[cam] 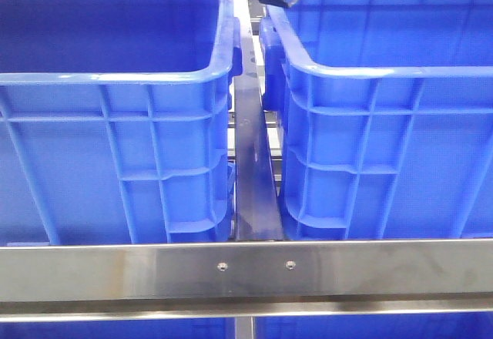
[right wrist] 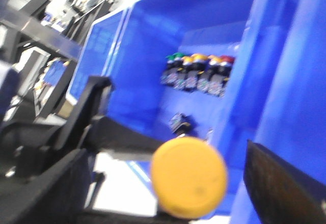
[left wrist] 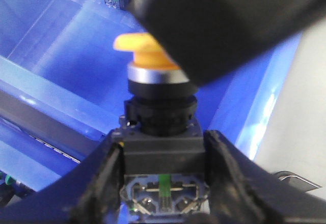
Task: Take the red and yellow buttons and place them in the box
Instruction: 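Grasp the yellow cap with the right gripper, release the left gripper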
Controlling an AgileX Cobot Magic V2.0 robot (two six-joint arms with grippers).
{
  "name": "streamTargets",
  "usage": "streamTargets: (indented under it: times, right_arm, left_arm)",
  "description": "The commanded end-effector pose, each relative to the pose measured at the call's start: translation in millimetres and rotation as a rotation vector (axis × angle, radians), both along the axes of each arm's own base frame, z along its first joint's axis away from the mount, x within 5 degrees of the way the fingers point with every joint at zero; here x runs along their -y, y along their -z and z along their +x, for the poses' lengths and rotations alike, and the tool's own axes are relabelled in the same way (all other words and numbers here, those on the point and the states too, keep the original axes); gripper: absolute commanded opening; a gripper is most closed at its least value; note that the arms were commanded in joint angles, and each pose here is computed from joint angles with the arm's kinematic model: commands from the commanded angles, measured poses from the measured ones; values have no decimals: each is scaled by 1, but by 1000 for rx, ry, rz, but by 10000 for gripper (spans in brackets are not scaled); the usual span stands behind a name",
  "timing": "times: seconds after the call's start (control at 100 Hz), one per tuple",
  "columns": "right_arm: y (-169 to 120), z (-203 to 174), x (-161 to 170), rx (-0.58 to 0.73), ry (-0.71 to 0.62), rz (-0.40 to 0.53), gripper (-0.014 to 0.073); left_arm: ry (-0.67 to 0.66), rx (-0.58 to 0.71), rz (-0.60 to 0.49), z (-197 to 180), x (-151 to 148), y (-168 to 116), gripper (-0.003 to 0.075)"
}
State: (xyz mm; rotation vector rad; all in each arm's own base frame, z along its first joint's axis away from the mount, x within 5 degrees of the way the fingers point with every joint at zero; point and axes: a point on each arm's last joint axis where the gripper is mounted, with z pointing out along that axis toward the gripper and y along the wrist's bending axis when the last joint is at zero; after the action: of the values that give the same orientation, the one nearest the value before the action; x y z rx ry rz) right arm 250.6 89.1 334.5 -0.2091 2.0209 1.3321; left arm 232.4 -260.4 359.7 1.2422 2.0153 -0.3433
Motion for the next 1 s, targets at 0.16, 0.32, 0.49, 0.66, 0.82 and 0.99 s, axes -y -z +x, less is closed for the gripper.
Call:
streamTargets:
  times: [0.16,0.32,0.49,0.66,0.82,0.99]
  right_arm:
    - [-22,-9,-2,60,-46,66,633]
    - [-22,-10,-3,59,-52,66,505]
    - [-22,-10,-3,59,-52,66,256]
    - [-22,-10,-3,59,-51,66,236]
    - [-24,-8,-2,65,-37,65,236]
    - [-40,4,14,183,72,-13,236]
  left_arm:
    - [1,80,-113,-5,-1,-28,119]
    - [1,80,-113,-5,-1,-28,120]
    - [1,75,-108,-5,-1,-27,139]
    - [4,57,-88,-6,-2,-26,456]
    - [5,48,-67,-7,-4,-24,717]
    - [7,35,-46,-8,-5,-22,678]
